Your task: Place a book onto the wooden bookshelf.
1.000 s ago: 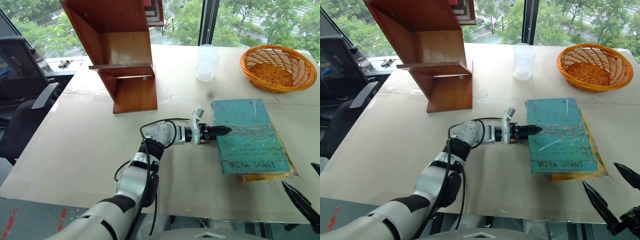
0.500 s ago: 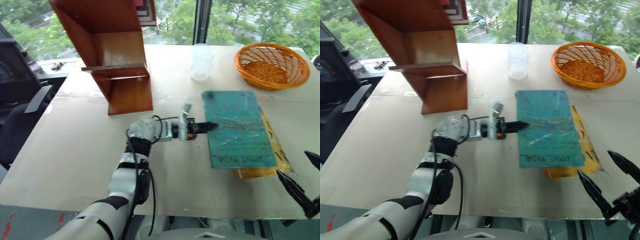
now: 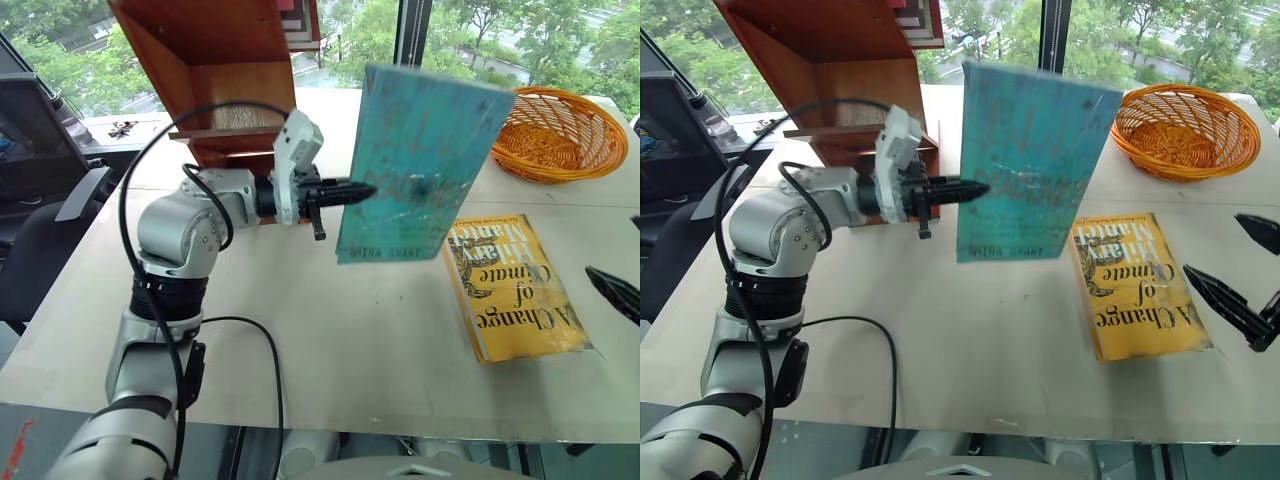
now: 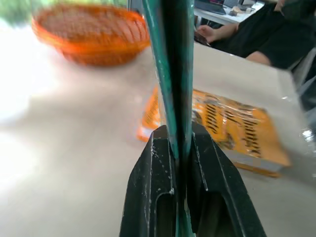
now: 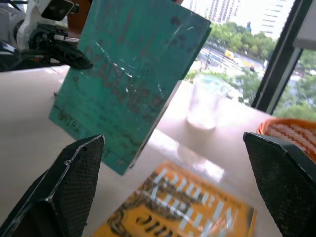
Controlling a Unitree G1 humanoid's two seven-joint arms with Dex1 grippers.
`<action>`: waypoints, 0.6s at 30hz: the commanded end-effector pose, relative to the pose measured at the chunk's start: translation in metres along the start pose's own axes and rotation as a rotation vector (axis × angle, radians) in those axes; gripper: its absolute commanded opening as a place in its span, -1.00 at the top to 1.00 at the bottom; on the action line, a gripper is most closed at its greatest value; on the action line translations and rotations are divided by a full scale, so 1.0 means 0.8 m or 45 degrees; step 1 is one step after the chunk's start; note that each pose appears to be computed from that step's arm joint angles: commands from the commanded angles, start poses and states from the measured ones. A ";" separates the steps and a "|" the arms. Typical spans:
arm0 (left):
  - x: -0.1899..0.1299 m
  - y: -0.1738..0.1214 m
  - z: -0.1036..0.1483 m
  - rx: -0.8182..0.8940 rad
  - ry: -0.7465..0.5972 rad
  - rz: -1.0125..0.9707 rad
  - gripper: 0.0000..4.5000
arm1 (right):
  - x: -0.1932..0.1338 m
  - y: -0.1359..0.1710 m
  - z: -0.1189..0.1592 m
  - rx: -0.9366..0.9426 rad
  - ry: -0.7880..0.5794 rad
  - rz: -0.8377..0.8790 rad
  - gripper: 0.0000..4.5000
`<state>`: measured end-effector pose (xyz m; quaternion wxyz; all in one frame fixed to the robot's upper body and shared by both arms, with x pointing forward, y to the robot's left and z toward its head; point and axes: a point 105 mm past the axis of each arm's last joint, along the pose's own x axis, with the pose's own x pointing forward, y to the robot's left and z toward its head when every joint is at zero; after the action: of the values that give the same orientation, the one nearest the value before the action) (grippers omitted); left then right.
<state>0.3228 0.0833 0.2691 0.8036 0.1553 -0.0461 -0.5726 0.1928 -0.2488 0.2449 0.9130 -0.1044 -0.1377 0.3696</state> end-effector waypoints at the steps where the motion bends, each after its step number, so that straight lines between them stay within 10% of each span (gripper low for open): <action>1: -0.023 0.009 0.071 0.496 -0.041 0.118 0.99 | 0.010 0.004 0.003 0.026 -0.045 0.098 -1.00; 9: -0.063 0.048 0.134 1.013 0.250 0.341 0.99 | 0.044 -0.012 0.007 0.044 -0.174 0.196 -1.00; 18: -0.127 0.094 0.117 1.136 0.891 0.474 0.99 | 0.072 -0.027 -0.014 0.037 -0.201 0.264 -1.00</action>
<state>0.3346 0.1692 0.3841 0.7220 0.6226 -0.0627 -0.2951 0.2511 -0.2268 0.2468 0.8647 -0.0589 -0.1774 0.4663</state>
